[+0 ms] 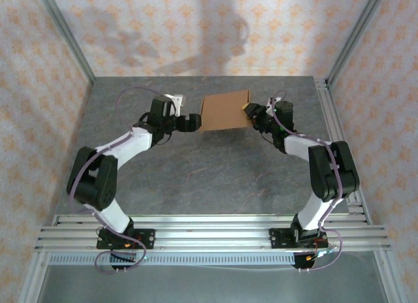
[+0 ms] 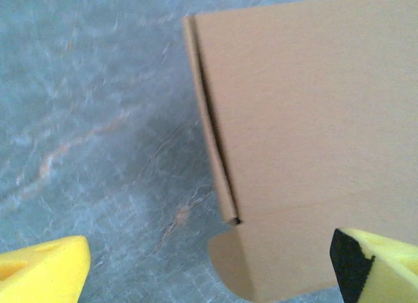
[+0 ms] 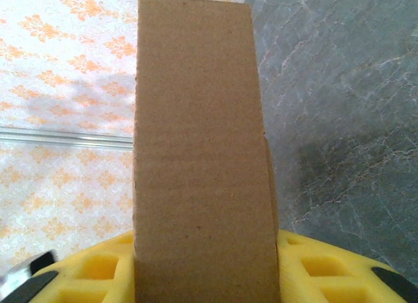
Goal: Fold the paper box
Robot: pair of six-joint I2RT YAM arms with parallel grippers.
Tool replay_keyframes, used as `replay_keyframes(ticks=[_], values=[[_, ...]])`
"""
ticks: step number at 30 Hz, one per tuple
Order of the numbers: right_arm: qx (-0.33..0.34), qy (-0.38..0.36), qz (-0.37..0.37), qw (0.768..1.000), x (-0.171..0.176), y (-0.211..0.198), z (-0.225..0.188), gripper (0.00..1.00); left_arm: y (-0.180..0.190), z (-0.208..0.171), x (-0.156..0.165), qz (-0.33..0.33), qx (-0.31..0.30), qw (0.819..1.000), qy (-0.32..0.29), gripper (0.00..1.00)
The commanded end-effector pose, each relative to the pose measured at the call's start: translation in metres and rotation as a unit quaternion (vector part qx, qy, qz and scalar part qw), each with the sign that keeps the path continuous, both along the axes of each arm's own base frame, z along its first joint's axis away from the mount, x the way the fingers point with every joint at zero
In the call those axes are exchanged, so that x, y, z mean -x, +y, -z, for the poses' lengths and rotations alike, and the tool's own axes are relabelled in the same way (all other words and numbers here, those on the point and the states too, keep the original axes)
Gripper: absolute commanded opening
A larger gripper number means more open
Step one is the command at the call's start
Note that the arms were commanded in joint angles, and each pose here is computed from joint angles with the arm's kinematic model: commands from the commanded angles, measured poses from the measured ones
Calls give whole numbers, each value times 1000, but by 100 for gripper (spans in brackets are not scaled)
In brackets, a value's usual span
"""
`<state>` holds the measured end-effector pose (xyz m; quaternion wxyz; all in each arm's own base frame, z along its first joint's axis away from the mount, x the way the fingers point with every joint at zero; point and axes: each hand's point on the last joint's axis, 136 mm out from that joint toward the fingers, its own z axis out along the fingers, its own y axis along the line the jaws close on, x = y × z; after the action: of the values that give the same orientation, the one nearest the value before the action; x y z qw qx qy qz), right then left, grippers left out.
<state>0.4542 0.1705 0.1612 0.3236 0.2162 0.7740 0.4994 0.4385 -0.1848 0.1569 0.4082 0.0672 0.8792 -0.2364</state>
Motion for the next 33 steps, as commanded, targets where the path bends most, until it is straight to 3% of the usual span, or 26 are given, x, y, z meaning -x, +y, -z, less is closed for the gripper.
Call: replay_keyframes(ticks=[1, 5, 13, 15, 21, 25, 33], values=[[-1, -33, 5, 999, 0, -4, -25, 37, -2, -26, 3, 30, -105, 987, -118, 99], [-4, -38, 6, 999, 3, -4, -30, 37, -24, -32, 24, 87, -219, 947, -219, 100], [-20, -46, 7, 999, 7, -5, -41, 36, -53, -22, 39, 126, -393, 851, -326, 100], [-19, -46, 8, 999, 8, -5, -42, 36, -56, -22, 37, 122, -417, 835, -338, 99], [-29, -42, 8, 999, 11, -5, -46, 36, -49, -30, 20, 50, -472, 799, -370, 96], [-44, -41, 8, 998, 12, -4, -50, 36, -52, -27, 13, 37, -494, 777, -388, 95], [-65, -39, 4, 997, 15, -2, -55, 36, -62, -29, 1, 20, -498, 760, -417, 84]])
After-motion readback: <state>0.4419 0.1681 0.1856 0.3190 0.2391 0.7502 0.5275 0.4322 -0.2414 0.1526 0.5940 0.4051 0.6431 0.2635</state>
